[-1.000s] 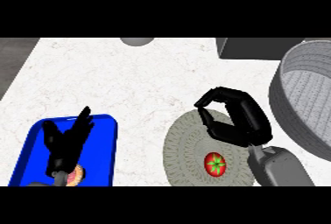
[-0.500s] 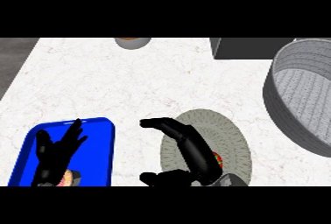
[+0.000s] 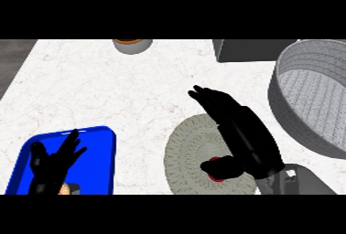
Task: Pick the tomato from the placemat and place it in the basket
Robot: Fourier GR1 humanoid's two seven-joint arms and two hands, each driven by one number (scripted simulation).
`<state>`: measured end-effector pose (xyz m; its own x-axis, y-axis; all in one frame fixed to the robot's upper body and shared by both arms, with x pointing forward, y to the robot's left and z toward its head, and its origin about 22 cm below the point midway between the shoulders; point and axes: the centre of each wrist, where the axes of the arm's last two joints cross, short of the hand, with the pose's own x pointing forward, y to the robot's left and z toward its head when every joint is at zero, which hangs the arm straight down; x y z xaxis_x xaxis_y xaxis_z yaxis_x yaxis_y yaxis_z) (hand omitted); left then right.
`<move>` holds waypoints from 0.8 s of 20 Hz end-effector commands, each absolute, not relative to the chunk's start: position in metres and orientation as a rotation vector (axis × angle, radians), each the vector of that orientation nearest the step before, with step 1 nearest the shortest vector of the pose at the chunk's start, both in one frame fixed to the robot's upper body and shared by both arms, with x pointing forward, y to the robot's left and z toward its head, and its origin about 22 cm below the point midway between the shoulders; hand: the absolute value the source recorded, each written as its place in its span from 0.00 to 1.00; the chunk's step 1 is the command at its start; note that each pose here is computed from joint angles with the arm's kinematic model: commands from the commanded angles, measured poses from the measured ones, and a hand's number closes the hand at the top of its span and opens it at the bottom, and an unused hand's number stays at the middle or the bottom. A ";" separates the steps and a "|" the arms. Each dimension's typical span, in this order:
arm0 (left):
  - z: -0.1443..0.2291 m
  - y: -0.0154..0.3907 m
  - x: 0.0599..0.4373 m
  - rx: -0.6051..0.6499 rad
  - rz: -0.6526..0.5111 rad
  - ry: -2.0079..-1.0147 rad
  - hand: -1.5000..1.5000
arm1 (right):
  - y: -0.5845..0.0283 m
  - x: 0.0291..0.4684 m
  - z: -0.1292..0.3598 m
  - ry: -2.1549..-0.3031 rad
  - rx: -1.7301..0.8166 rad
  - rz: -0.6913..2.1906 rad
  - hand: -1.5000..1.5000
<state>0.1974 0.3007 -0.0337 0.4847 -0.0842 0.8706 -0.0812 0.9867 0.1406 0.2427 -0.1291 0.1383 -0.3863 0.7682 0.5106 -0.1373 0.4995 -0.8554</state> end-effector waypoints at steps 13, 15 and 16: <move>-0.047 0.298 0.184 0.170 -0.004 -0.997 0.50 | -0.189 0.205 0.261 -1.160 -0.648 1.542 0.00; -0.053 0.297 0.176 0.155 0.003 -0.998 0.50 | -0.187 0.207 0.270 -1.152 -0.649 1.517 0.00; -0.039 0.306 0.190 0.174 -0.008 -1.007 0.50 | -0.183 0.196 0.262 -1.132 -0.626 1.539 0.00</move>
<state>0.1966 0.2991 -0.0314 0.4738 -0.0876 0.8763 -0.0719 0.9879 0.1376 0.2129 -0.1832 0.2530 -0.3473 0.8927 0.2873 -0.4017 0.1352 -0.9057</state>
